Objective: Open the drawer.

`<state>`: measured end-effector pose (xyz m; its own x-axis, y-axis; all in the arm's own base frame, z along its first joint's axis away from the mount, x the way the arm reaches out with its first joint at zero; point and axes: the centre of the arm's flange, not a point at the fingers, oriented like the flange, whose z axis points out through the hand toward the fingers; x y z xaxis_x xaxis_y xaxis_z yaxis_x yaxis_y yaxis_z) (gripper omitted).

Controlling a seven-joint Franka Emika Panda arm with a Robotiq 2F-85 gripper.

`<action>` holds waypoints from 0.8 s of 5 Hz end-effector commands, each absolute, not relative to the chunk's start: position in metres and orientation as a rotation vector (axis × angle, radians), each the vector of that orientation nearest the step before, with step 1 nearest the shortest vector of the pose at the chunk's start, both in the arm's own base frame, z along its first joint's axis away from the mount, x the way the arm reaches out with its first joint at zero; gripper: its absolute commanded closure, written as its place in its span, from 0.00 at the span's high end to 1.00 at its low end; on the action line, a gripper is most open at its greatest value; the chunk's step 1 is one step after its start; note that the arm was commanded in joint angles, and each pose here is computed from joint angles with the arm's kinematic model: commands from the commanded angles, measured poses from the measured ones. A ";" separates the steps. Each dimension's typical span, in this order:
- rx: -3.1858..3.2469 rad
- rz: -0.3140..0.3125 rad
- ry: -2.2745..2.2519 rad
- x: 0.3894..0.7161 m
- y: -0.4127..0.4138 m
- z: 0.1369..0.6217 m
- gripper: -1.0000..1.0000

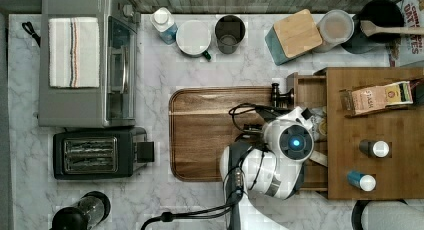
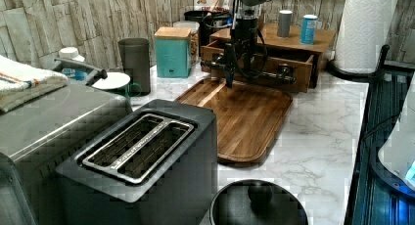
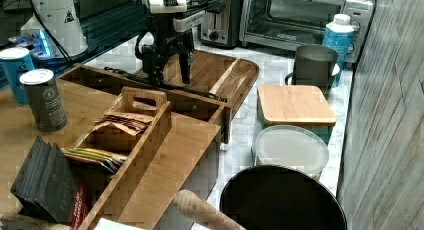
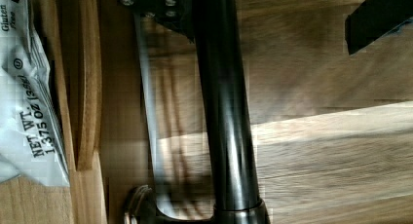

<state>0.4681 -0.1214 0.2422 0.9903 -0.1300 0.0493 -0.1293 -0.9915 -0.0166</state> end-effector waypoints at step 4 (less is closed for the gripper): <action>-3.061 -0.188 -0.160 0.500 0.113 0.308 1.00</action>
<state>0.4765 -0.0153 0.2417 0.9929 -0.1187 -0.0081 -0.1189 -0.9927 -0.0228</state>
